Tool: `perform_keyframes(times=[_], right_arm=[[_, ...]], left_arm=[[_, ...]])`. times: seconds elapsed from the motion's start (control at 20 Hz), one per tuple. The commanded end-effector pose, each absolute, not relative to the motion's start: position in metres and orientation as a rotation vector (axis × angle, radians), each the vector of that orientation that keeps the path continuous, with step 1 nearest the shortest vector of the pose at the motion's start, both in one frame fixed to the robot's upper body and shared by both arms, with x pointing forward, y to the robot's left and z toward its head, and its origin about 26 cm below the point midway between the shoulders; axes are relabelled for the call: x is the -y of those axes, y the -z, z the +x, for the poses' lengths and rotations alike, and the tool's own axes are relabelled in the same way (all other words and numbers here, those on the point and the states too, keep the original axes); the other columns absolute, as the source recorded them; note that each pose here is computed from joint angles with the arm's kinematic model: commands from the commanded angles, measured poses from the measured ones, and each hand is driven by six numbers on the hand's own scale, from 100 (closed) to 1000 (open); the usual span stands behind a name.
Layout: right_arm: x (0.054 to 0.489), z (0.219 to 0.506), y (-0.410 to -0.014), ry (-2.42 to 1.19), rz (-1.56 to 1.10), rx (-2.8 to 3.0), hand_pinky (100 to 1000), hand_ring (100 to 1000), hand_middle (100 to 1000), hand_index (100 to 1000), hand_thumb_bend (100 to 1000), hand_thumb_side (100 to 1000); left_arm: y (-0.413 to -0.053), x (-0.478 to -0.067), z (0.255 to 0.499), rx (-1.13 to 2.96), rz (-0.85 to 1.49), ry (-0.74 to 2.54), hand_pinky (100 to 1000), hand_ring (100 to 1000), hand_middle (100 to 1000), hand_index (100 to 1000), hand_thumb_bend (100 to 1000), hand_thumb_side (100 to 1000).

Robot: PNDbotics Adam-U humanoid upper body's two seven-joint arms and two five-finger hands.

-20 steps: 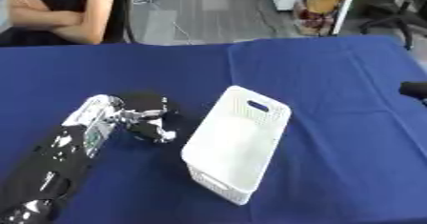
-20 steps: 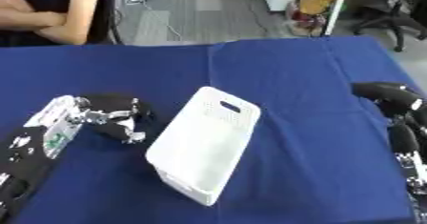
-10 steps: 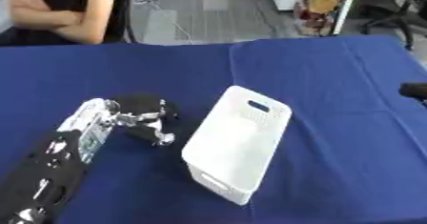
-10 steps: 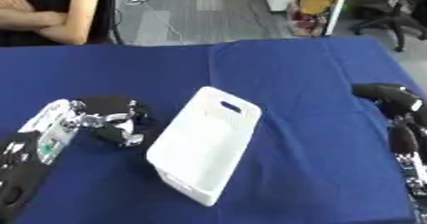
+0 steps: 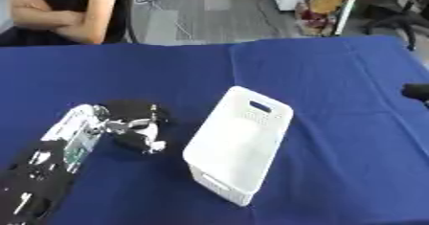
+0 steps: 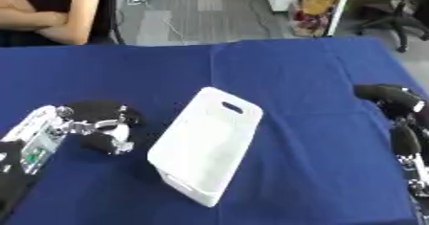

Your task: Pick up objects on the table and place them in the box.

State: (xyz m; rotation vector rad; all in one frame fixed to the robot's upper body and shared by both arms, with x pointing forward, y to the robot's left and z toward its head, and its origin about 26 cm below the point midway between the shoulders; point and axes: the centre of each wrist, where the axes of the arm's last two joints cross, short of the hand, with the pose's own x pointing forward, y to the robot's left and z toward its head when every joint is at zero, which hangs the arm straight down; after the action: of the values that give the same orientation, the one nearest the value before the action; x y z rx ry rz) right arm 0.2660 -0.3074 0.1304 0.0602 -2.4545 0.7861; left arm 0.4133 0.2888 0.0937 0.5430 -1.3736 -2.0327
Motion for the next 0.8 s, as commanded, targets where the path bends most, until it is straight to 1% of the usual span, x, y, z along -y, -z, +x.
perform_keyframes(times=[0.05, 0.2, 0.3, 0.35, 0.4, 0.45, 0.5, 0.55, 0.6, 0.65, 0.7, 0.75, 0.8], right_arm=[[0.31, 0.265, -0.138, -0.809, 0.04, 2.471, 850, 839, 768, 865, 100, 672], [0.31, 0.265, -0.138, -0.808, 0.039, 2.471, 850, 839, 768, 865, 100, 672], [0.31, 0.265, -0.138, -0.808, 0.038, 2.471, 851, 839, 768, 865, 100, 673], [0.31, 0.265, -0.138, -0.808, 0.037, 2.471, 851, 839, 768, 865, 100, 673], [0.31, 0.265, -0.138, -0.808, 0.037, 2.471, 851, 839, 768, 865, 100, 673], [0.31, 0.265, -0.138, -0.807, 0.037, 2.471, 851, 839, 768, 865, 100, 673], [0.31, 0.265, -0.138, -0.807, 0.037, 2.471, 851, 839, 768, 865, 100, 672], [0.31, 0.265, -0.138, -0.807, 0.037, 2.471, 850, 839, 768, 864, 100, 672], [0.31, 0.265, -0.138, -0.806, 0.036, 2.471, 850, 839, 768, 864, 100, 673], [0.311, 0.265, -0.138, -0.806, 0.036, 2.471, 850, 839, 768, 864, 100, 673], [0.311, 0.265, -0.138, -0.806, 0.035, 2.472, 850, 839, 768, 865, 100, 672], [0.311, 0.265, -0.138, -0.806, 0.035, 2.472, 850, 839, 768, 865, 100, 672], [0.311, 0.265, -0.138, -0.806, 0.035, 2.472, 850, 839, 768, 864, 100, 672]], left_arm=[[-0.11, -0.302, 0.412, 1.362, 0.617, 2.025, 500, 541, 659, 825, 760, 820], [-0.109, -0.308, 0.409, 1.348, 0.639, 2.012, 444, 467, 595, 770, 699, 731], [-0.108, -0.312, 0.407, 1.336, 0.652, 1.997, 372, 394, 553, 724, 614, 639], [-0.107, -0.315, 0.406, 1.328, 0.658, 1.985, 324, 347, 530, 698, 553, 569], [-0.106, -0.317, 0.405, 1.323, 0.663, 1.974, 283, 310, 514, 681, 520, 522], [-0.105, -0.32, 0.404, 1.32, 0.668, 1.959, 192, 237, 484, 641, 432, 417], [-0.104, -0.321, 0.403, 1.32, 0.672, 1.946, 165, 215, 475, 627, 404, 381], [-0.104, -0.323, 0.402, 1.324, 0.678, 1.929, 100, 115, 433, 565, 291, 227], [-0.104, -0.324, 0.401, 1.33, 0.684, 1.911, 100, 100, 413, 537, 215, 152], [-0.103, -0.325, 0.401, 1.335, 0.69, 1.894, 100, 100, 391, 506, 155, 100], [-0.102, -0.326, 0.4, 1.341, 0.695, 1.878, 100, 100, 365, 473, 100, 100], [-0.102, -0.326, 0.399, 1.352, 0.698, 1.861, 100, 100, 342, 443, 100, 113], [-0.101, -0.327, 0.399, 1.363, 0.699, 1.844, 100, 100, 334, 433, 100, 117]])
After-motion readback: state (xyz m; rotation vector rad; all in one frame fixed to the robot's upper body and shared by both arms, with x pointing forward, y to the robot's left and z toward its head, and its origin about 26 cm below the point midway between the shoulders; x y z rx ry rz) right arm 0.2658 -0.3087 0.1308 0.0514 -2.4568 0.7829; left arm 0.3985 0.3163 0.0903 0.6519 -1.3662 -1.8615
